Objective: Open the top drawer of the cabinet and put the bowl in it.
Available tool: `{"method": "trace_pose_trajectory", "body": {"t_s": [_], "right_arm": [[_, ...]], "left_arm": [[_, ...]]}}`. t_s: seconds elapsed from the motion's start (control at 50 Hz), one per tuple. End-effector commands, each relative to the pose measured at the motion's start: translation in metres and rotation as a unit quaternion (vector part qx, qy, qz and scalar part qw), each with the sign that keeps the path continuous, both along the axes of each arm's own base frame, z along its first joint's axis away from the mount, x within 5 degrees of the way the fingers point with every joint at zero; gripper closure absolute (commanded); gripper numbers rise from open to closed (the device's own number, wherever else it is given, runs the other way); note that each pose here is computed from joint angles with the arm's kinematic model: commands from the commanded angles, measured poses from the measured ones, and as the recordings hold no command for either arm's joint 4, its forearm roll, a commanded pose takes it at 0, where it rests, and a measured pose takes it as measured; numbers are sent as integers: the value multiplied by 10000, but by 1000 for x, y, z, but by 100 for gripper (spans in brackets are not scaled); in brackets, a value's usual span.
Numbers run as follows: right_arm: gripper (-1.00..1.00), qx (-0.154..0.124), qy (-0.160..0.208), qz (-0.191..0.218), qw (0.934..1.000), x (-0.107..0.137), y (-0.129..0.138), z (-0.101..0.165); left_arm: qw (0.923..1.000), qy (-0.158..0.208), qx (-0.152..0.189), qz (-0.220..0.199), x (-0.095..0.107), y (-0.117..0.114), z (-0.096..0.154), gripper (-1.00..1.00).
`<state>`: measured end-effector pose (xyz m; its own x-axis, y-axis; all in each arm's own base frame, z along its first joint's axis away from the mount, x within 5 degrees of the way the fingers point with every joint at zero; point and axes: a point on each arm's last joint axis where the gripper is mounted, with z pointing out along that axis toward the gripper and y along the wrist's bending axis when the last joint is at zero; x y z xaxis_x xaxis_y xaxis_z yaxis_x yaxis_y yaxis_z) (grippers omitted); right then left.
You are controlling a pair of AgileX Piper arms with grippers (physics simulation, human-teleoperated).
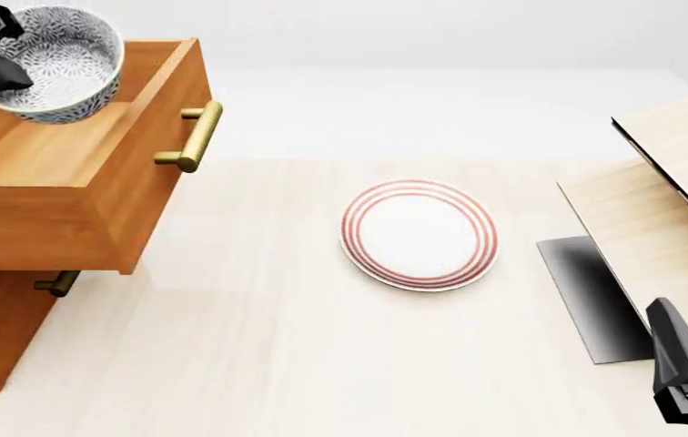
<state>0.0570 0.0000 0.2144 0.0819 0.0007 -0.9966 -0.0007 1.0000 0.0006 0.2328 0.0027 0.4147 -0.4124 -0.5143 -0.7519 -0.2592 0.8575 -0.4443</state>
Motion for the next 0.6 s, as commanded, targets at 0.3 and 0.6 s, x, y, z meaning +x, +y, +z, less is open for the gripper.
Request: {"method": "trace_pose_trajectory", "body": {"t_s": [0.3,0.6], "right_arm": [[-100,-2,-6,0,10000,0,0,0],[-100,-3,-7,-1,10000,0,0,0]], "left_arm": [[9979,-90,-190,612,-16,22,-8,100],[9972,-48,-268,702,0,26,-18,100]]}}
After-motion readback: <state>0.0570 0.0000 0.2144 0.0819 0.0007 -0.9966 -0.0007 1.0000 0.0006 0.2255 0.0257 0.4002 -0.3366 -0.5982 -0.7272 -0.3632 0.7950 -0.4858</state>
